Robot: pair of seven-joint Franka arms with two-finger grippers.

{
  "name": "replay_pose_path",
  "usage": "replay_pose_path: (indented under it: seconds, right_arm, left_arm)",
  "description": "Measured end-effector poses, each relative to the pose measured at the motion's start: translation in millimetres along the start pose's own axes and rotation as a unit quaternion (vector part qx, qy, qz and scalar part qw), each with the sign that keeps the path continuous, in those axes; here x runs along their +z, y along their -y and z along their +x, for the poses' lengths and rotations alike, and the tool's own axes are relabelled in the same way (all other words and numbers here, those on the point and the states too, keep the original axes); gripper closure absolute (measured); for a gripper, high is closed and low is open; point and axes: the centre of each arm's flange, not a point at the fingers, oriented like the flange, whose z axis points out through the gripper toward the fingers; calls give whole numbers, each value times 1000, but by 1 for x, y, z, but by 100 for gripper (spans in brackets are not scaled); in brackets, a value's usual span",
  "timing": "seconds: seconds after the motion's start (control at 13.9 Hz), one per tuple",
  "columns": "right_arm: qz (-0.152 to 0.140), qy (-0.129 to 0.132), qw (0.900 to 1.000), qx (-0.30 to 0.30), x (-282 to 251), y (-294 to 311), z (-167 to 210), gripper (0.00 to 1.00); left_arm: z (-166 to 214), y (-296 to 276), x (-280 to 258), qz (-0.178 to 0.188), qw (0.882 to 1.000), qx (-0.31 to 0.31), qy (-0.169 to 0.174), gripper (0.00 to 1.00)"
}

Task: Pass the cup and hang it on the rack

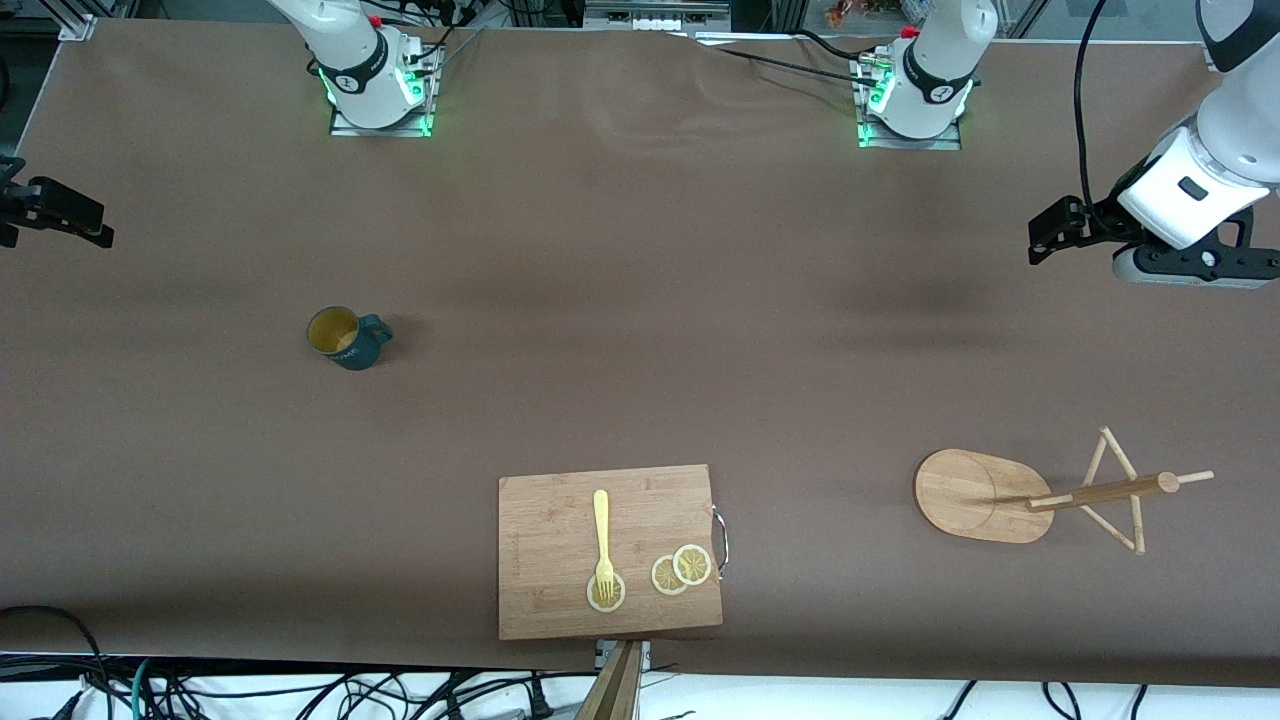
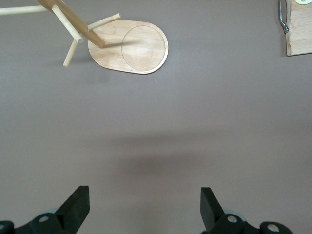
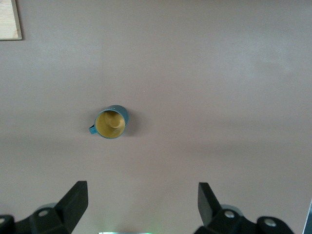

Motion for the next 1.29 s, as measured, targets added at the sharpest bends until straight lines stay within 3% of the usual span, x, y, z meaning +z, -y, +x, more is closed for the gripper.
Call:
replay_pose_path:
  seconds: [0.5, 0.79, 1.29]
  right_arm:
    - [7, -1, 1000, -1, 0, 2, 1, 0]
    - [8, 12, 1000, -2, 14, 2, 8, 0]
    - [18, 84, 996, -13, 103, 13, 52, 0]
  left_arm:
    - [0, 0, 0, 0, 1000, 0, 0, 0]
    - [0, 1, 0, 0, 1000, -1, 0, 0]
    - [0, 7, 1, 0, 1000, -4, 4, 0]
